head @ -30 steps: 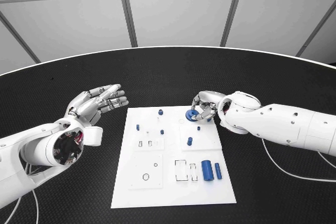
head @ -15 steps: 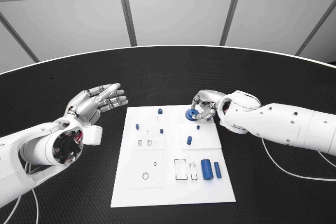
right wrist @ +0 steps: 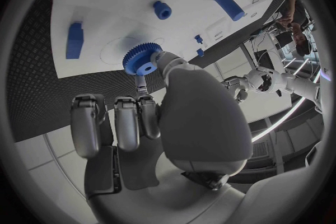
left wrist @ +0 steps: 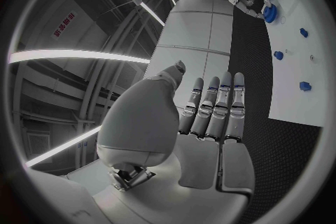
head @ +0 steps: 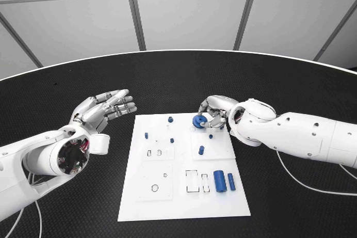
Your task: Assemble the parts on the task board
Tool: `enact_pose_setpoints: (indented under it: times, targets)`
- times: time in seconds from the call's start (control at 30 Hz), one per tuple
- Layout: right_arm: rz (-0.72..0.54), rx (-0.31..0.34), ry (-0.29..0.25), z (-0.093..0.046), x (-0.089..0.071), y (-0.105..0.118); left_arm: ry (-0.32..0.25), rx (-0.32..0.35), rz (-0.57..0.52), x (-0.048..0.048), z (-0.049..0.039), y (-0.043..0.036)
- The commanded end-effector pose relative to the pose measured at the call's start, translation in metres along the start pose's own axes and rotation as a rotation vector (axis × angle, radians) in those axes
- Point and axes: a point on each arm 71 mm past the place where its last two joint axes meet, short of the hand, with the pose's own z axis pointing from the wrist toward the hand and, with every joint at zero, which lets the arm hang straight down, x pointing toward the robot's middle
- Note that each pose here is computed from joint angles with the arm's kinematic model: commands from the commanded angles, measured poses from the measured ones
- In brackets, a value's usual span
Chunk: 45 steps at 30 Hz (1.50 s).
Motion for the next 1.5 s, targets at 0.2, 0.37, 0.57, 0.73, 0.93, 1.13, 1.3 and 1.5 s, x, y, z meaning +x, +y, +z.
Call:
enact_pose_setpoints:
  times: [0.2, 0.37, 0.57, 0.73, 0.93, 1.13, 1.3, 1.5]
  targets:
    - [-0.057, -0.111, -0.040, 0.002, 0.000, 0.040, 0.001, -0.001, 0.000, 0.0001, 0.0019, 0.0007]
    - [-0.108, -0.173, -0.076, 0.011, 0.003, 0.065, 0.001, -0.002, 0.000, 0.0003, 0.0029, 0.0011]
    - [-0.159, -0.227, -0.100, 0.025, 0.008, 0.089, 0.005, -0.004, -0.001, 0.0017, 0.0037, 0.0016]
    - [-0.171, -0.242, -0.103, 0.034, 0.011, 0.101, 0.006, -0.006, -0.001, 0.0022, 0.0036, 0.0017]
    - [-0.180, -0.248, -0.094, 0.041, 0.015, 0.108, 0.008, -0.006, -0.002, 0.0031, 0.0035, 0.0018]
    - [-0.189, -0.249, -0.073, 0.045, 0.019, 0.112, 0.009, -0.007, -0.002, 0.0034, 0.0032, 0.0017]
    - [-0.200, -0.243, -0.049, 0.047, 0.021, 0.113, 0.009, -0.007, -0.003, 0.0031, 0.0030, 0.0016]
    - [-0.209, -0.233, -0.027, 0.049, 0.023, 0.112, 0.007, -0.007, -0.002, 0.0018, 0.0027, 0.0013]
